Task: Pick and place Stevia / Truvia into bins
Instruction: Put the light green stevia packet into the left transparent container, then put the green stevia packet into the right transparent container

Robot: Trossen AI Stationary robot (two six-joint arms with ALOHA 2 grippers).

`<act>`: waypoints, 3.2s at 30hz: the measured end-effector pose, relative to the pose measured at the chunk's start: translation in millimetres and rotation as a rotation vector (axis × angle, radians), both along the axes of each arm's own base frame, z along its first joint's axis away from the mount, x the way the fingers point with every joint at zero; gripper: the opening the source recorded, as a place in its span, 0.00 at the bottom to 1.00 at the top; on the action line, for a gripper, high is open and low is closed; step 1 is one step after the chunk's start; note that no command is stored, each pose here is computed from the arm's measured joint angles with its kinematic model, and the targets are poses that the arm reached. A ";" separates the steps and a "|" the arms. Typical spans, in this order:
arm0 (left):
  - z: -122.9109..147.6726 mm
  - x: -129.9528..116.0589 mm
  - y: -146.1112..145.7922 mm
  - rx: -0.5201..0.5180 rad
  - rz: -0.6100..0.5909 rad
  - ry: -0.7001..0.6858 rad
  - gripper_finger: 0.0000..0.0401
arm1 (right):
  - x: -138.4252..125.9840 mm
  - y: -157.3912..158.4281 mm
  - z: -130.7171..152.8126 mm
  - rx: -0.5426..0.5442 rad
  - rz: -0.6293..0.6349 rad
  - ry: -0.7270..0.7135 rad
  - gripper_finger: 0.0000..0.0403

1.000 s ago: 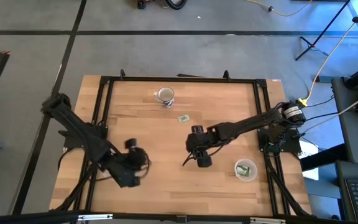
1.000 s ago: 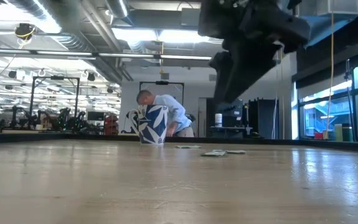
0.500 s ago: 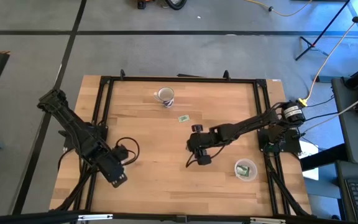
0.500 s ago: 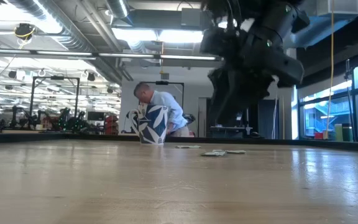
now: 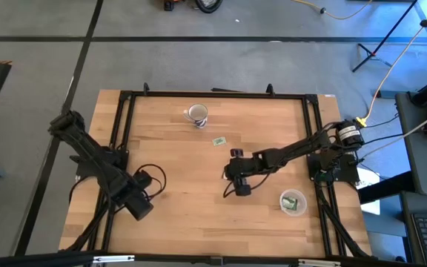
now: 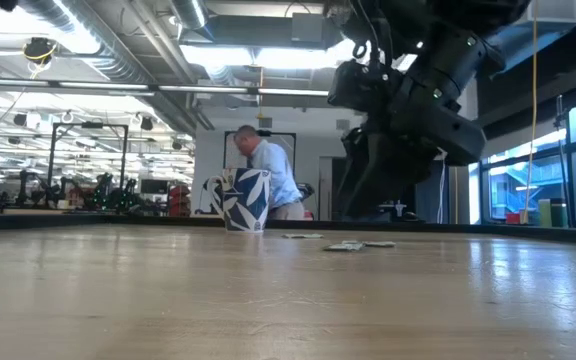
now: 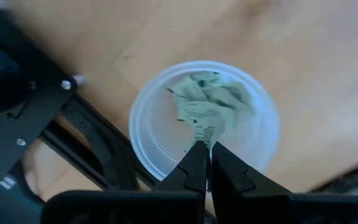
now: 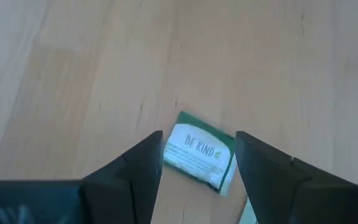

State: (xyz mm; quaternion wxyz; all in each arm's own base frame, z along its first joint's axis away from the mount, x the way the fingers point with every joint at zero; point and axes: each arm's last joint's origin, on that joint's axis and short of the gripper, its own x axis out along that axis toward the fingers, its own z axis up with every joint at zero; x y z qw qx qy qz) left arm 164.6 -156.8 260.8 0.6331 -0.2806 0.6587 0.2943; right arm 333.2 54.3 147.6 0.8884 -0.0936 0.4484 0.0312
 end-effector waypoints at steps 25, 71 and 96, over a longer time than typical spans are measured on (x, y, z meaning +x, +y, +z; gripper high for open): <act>-12.1 -0.6 1.1 0.031 0.034 0.019 0.17 | 2.8 -3.6 -38.2 0.020 -0.004 0.037 0.29; 39.7 80.7 41.5 0.402 -0.516 -0.701 0.11 | -95.1 100.6 85.3 0.334 -0.362 0.468 0.05; -35.2 190.7 87.5 0.122 -0.794 -0.787 0.09 | -179.7 122.5 40.3 0.102 -0.848 0.513 0.05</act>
